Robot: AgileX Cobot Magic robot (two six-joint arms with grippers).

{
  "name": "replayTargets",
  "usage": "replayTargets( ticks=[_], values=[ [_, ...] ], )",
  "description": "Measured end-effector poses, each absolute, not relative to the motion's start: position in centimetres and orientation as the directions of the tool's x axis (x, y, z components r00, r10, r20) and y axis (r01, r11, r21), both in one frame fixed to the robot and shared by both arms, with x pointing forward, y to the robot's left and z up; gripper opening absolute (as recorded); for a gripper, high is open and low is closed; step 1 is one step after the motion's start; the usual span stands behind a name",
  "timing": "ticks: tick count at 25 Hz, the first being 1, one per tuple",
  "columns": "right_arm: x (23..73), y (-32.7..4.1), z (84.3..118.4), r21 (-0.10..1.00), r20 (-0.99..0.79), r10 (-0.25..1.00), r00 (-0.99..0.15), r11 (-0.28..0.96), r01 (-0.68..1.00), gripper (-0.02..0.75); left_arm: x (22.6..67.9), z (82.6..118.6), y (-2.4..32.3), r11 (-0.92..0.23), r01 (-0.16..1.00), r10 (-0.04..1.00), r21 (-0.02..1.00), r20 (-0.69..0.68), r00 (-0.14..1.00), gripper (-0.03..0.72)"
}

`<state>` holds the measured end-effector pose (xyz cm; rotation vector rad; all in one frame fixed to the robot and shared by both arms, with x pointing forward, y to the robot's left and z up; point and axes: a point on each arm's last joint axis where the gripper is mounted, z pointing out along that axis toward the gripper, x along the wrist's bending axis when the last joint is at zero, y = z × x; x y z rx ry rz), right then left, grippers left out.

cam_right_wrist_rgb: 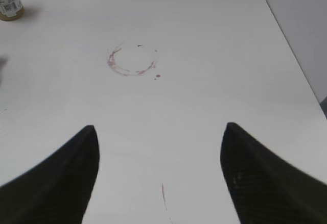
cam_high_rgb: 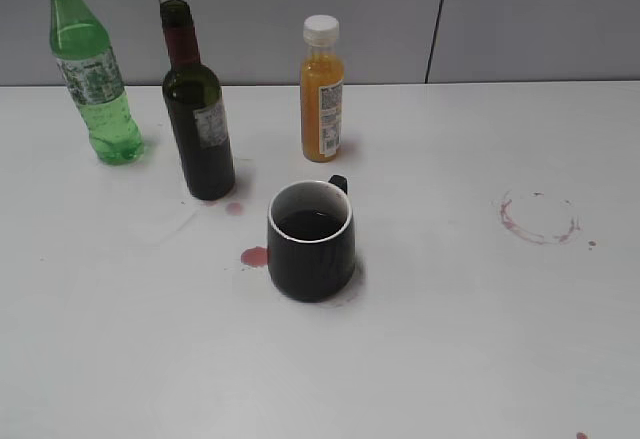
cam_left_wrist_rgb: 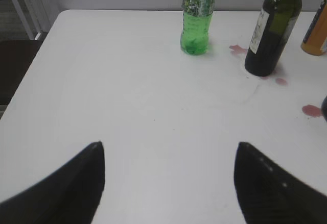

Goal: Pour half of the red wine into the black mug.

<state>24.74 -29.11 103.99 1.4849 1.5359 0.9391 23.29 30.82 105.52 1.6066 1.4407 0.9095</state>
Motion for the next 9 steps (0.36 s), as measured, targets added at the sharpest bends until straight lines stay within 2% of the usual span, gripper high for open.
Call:
replayTargets(
  ticks=[9],
  values=[
    [24.74, -29.11, 103.99, 0.908, -0.043, 0.999, -0.006, 0.041, 0.417, 0.564, 23.27, 105.52, 30.80, -0.041, 0.438, 0.998, 0.898, 0.013, 0.067, 0.589]
  ],
)
